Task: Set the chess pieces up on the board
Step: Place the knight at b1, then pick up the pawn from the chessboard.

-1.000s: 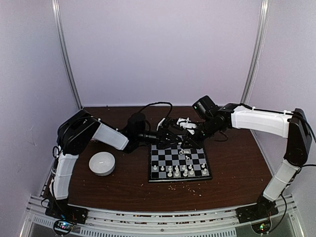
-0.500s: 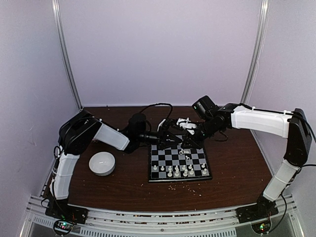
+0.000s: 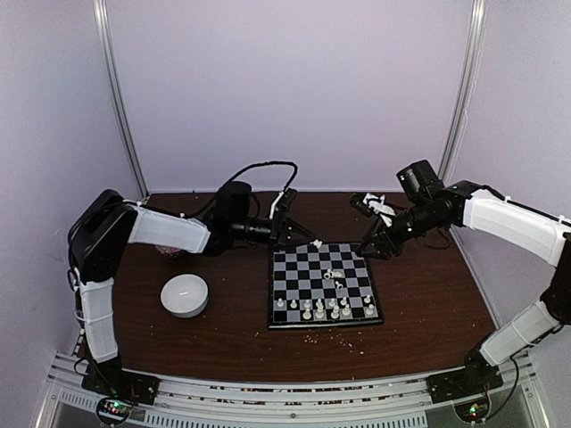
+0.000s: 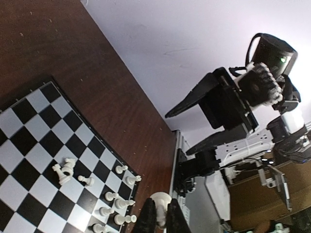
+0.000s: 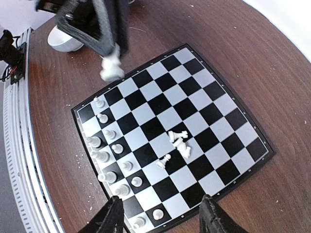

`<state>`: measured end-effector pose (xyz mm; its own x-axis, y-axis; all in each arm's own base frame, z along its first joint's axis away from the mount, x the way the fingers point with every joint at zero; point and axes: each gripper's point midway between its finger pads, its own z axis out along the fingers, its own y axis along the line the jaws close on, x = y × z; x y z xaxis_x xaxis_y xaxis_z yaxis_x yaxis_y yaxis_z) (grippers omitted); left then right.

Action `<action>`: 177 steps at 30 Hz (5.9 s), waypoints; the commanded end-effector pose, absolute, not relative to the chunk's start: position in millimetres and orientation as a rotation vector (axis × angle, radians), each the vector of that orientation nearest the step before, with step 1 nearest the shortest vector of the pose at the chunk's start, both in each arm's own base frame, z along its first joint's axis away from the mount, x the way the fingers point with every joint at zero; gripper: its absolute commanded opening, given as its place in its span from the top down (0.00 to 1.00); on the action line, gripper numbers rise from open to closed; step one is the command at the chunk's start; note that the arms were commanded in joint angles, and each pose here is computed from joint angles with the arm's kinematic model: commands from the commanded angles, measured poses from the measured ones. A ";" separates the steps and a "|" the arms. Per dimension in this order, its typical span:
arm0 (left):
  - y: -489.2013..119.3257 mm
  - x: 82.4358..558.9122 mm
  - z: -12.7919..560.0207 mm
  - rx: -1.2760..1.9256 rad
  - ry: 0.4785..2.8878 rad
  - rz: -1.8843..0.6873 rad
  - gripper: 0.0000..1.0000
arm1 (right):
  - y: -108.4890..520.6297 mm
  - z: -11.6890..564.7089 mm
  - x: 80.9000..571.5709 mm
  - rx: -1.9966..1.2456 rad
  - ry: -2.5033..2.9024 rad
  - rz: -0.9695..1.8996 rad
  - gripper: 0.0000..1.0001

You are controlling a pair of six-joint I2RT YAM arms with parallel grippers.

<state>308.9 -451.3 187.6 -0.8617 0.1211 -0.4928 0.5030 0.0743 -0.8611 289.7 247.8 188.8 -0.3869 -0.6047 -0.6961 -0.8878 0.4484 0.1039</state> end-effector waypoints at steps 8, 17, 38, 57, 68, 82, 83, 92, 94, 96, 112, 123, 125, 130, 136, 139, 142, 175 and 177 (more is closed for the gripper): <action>-392.4 255.1 154.4 1.194 2.080 -0.887 1.00 | 225.1 159.4 311.8 -1.066 2.203 0.712 0.46; -384.1 208.1 120.5 1.430 2.155 -0.659 1.00 | 227.6 141.9 312.8 -1.086 2.251 0.740 0.47; -412.6 208.6 81.7 1.613 2.153 -0.489 1.00 | 229.6 126.2 309.8 -1.120 2.299 0.779 0.47; -428.1 213.0 66.6 1.671 2.131 -0.491 1.00 | 228.9 121.7 307.8 -1.136 2.312 0.778 0.48; -428.7 210.1 60.3 1.699 2.141 -0.501 1.00 | 228.8 119.3 306.9 -1.144 2.319 0.783 0.48; -427.5 210.0 58.5 1.706 2.143 -0.481 0.92 | 229.5 116.8 306.2 -1.150 2.329 0.793 0.48; -427.7 210.4 58.8 1.706 2.141 -0.481 0.92 | 229.0 116.8 306.7 -1.148 2.330 0.792 0.48; -427.9 209.7 60.5 1.715 2.127 -0.475 0.86 | 229.2 119.1 306.2 -1.149 2.325 0.791 0.48; -428.0 209.1 61.2 1.716 2.125 -0.475 0.85 | 229.3 119.0 305.5 -1.150 2.327 0.793 0.48; -427.8 208.7 62.6 1.716 2.121 -0.469 0.85 | 229.4 119.9 305.5 -1.149 2.325 0.793 0.48; -418.8 256.1 162.0 1.422 1.983 -0.357 0.77 | 221.9 127.8 317.6 -1.092 2.350 0.672 0.52; -414.8 312.4 186.0 0.955 2.095 -0.514 0.74 | 252.1 112.9 304.1 -1.216 2.370 0.381 0.51; -411.0 314.3 185.2 0.929 2.104 -0.514 0.73 | 257.3 107.1 303.2 -1.239 2.374 0.332 0.51; -404.7 314.9 182.1 0.893 2.123 -0.512 0.73 | 266.1 94.5 310.3 -1.237 2.424 0.255 0.50; -402.8 314.6 176.2 0.884 2.136 -0.508 0.73 | 276.0 84.2 319.7 -1.220 2.479 0.189 0.51; -401.6 315.1 172.6 0.882 2.143 -0.502 0.73 | 281.8 79.1 316.7 -1.246 2.493 0.187 0.52; -400.4 315.9 169.9 0.880 2.142 -0.497 0.73 | 286.5 71.6 309.2 -1.285 2.505 0.190 0.52; -397.8 314.9 161.1 0.882 2.154 -0.495 0.73 | 265.2 37.3 312.1 -1.235 2.633 0.145 0.74; -398.6 314.9 161.2 0.883 2.154 -0.498 0.73 | 264.6 35.6 312.0 -1.236 2.640 0.159 0.75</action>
